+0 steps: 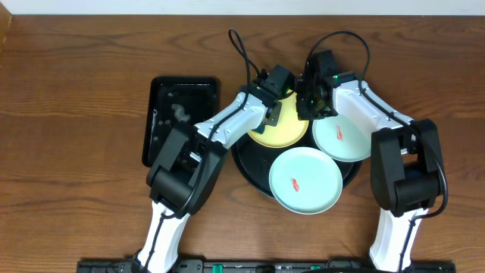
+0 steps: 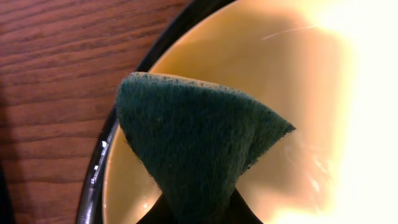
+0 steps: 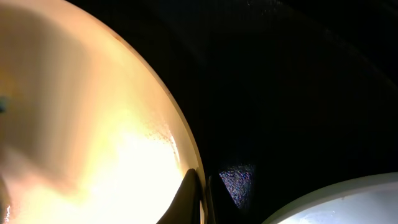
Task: Clean dirty plates on tray and stack at the side
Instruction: 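Scrub the yellow plate with the sponge while right gripper holds it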
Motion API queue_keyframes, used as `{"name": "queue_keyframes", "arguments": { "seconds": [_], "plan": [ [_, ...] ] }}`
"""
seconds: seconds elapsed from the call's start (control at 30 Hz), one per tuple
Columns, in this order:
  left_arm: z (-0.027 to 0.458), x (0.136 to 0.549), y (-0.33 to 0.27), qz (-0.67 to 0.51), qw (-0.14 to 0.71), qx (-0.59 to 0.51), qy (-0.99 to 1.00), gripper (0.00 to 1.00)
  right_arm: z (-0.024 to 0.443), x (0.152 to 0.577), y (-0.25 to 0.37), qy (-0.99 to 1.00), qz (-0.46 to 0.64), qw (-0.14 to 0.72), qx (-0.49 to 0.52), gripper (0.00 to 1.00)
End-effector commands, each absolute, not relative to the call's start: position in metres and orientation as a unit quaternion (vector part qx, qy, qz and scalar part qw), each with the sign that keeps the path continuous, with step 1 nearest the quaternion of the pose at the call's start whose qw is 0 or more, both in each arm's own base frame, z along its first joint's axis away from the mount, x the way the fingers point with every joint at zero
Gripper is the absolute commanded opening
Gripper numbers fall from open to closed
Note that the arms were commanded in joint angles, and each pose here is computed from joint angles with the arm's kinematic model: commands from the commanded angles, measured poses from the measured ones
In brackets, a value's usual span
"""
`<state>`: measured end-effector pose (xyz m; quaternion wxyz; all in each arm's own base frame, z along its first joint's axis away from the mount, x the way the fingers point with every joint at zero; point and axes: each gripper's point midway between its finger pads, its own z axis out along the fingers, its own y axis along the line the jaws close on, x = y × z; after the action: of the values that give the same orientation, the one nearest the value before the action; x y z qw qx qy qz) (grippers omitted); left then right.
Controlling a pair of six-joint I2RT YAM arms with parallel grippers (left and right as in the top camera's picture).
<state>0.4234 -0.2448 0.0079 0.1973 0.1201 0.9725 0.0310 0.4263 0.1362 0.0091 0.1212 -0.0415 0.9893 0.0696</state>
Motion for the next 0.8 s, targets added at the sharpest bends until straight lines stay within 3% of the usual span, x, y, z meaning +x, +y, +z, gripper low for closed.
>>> {"name": "queue_keyframes", "arguments": {
  "seconds": [0.0,0.17,0.3,0.57,0.77],
  "plan": [
    [-0.026,0.397,-0.259,-0.003,0.137,0.116,0.984,0.07,0.006,0.423,0.129,0.992,0.055,0.115,-0.026,0.01],
    [-0.019,0.371,-0.323,-0.177,0.067,0.029,0.981,0.07,0.006,0.423,0.129,0.992,0.055,0.115,-0.025,0.01],
    [-0.012,0.362,-0.34,-0.231,0.031,0.001,0.972,0.08,0.006,0.423,0.129,0.992,0.055,0.115,-0.025,0.01],
    [-0.025,0.384,-0.281,-0.142,0.058,0.002,0.988,0.07,0.006,0.423,0.129,0.992,0.055,0.113,-0.025,0.01],
    [-0.027,0.419,-0.186,0.062,0.129,0.033,0.989,0.08,0.006,0.423,0.129,0.992,0.055,0.113,-0.025,0.01]
  ]
}}
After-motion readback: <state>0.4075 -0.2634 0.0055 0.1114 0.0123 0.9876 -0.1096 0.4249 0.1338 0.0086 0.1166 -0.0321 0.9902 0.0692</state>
